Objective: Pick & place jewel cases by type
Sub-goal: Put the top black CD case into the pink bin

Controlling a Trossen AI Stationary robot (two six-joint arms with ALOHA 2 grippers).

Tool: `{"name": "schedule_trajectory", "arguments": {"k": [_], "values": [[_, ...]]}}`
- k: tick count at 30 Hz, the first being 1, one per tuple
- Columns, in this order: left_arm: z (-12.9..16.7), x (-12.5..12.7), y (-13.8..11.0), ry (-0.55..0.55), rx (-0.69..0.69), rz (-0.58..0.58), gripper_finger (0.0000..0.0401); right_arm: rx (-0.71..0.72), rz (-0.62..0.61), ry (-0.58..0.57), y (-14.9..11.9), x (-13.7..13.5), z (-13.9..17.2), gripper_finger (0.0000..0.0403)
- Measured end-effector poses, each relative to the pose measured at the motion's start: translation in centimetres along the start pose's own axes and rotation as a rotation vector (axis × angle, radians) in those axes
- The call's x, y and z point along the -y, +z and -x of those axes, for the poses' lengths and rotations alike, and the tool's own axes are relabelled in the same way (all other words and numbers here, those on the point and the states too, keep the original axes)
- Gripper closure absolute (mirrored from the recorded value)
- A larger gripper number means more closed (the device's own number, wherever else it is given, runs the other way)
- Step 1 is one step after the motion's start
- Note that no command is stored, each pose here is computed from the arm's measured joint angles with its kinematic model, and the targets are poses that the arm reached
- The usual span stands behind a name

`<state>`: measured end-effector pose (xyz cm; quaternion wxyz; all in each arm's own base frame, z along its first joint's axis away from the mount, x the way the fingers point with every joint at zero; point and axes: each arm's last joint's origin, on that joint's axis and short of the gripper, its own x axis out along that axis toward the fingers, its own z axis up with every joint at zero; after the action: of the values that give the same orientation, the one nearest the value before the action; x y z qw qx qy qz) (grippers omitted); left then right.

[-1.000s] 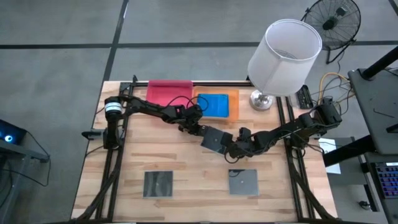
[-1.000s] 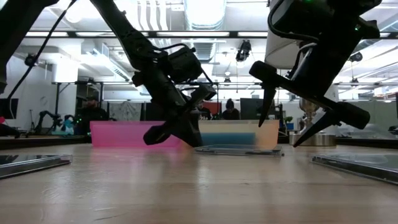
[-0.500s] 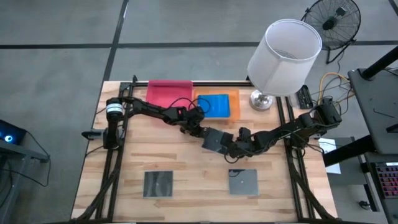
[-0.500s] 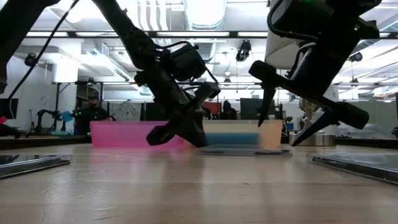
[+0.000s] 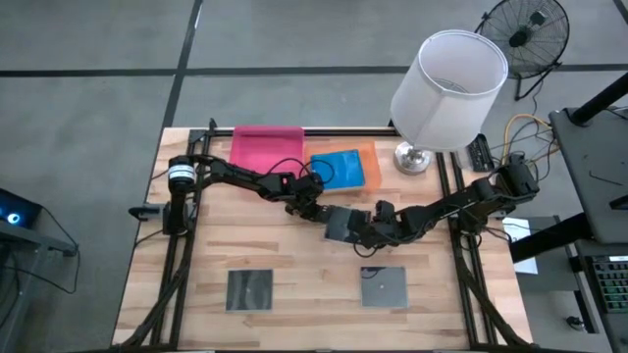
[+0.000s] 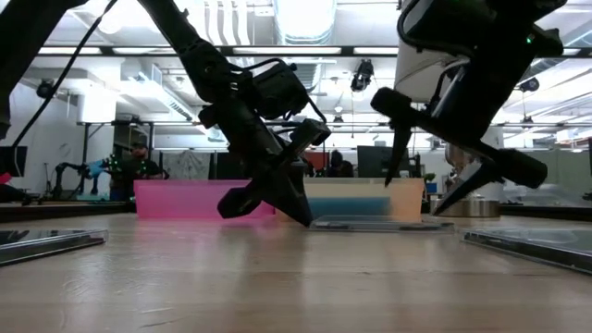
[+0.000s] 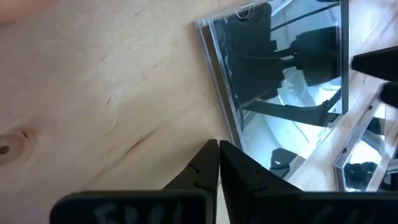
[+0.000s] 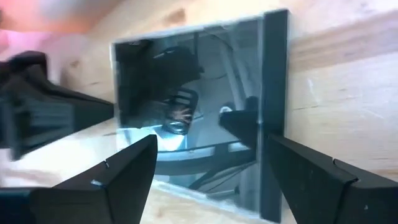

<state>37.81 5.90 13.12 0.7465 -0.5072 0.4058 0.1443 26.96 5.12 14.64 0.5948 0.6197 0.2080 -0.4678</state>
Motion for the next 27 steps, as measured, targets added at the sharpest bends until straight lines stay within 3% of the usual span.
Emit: {"name": "schedule_trajectory", "arguments": {"k": [6, 12, 27], "values": [[0.0, 0.0, 0.0, 0.001, 0.001, 0.001, 0.0401, 0.006, 0.030, 0.012, 0.4, -0.2, 0.7, 0.0104], [0.0, 0.0, 0.0, 0.001, 0.003, 0.010, 0.0401, 0.037, 0.023, -0.118, 0.8, 1.1, 0.9, 0.0106], [-0.1, 0.4, -0.5, 0.009, 0.009, 0.031, 0.0401, 0.004, 0.106, -0.121, 0.5, 1.0, 0.0, 0.0106]]}}
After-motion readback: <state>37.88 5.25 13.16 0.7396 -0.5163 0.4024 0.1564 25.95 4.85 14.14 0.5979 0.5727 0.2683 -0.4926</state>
